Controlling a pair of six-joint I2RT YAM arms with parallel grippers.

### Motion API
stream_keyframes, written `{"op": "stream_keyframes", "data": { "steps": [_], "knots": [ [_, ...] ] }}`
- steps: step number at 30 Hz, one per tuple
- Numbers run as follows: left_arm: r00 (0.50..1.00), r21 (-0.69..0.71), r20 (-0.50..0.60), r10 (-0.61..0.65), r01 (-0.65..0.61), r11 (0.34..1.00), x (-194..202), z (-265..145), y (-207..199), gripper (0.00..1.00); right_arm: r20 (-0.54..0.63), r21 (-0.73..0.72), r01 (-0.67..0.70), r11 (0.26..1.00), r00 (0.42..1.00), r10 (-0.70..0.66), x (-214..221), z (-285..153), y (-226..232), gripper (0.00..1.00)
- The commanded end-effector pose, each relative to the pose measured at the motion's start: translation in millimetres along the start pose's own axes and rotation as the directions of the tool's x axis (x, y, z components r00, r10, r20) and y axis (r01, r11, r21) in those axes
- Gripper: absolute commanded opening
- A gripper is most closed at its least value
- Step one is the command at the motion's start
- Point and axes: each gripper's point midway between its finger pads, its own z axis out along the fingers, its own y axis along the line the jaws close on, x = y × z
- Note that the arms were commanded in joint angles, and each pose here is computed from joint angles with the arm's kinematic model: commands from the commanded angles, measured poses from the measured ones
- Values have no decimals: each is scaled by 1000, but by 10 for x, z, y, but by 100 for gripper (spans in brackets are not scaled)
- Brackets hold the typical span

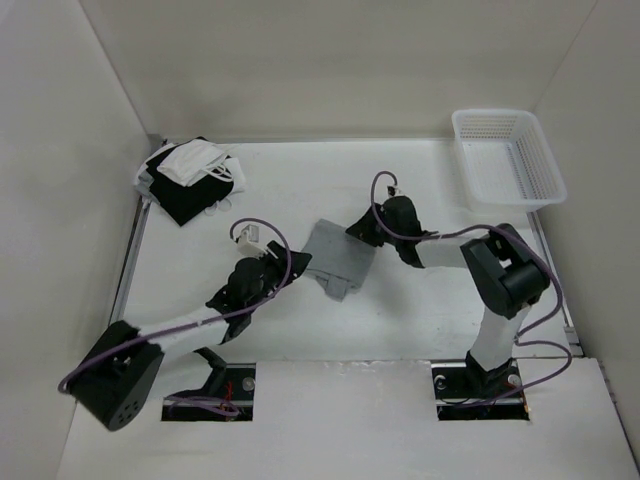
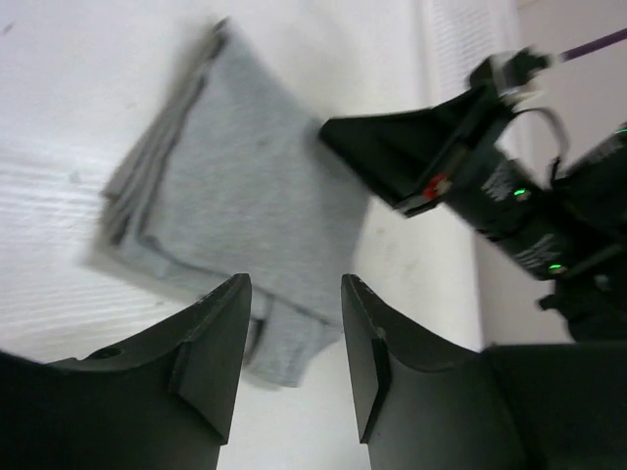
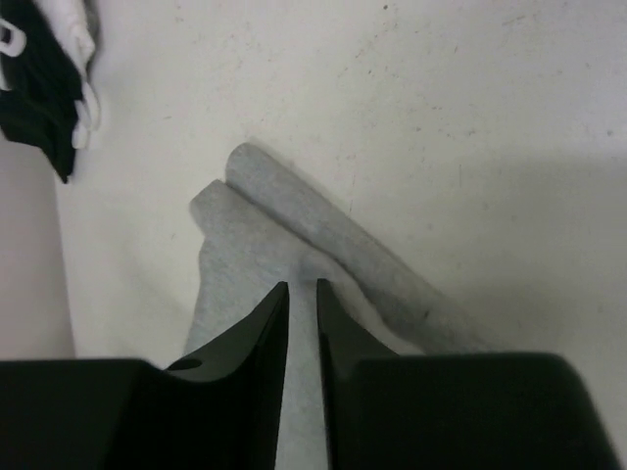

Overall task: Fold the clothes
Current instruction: Fold the tank top

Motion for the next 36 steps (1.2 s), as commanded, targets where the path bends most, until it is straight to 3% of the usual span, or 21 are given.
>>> {"op": "stream_keyframes", "data": {
  "steps": [1,8,16,17,18,26,30,36],
  "knots": [
    [996,28,68,59,-61,998,-217,-115,-254,42,148,-229,40,973,989,-6,-446,-442,751,28],
    [969,-92,77,236,-228,969,-407,-344,-275,48,319,-257,133,957,946,-46,-559,-1316,859,48],
    [961,-207,80,265,-244,947,-631,-587,-28,53,497,-72,143,987,863,-89,-283,-2087,116,69],
    [963,-225,80,259,-236,946,-661,-611,23,53,513,-47,131,990,854,-89,-259,-2141,6,75],
    [965,-235,84,250,-225,946,-697,-629,56,53,526,-26,116,993,846,-85,-242,-2184,-88,100],
    [983,-337,89,162,-124,933,-810,-769,523,54,547,90,42,995,833,-85,-117,-2207,-561,100],
    [986,-389,113,122,-69,919,-867,-795,775,54,549,102,38,994,831,-88,-127,-2180,-579,100],
    [989,-369,109,100,-53,928,-906,-674,806,54,537,101,46,994,838,-93,-106,-2147,-573,100]
  ]
}}
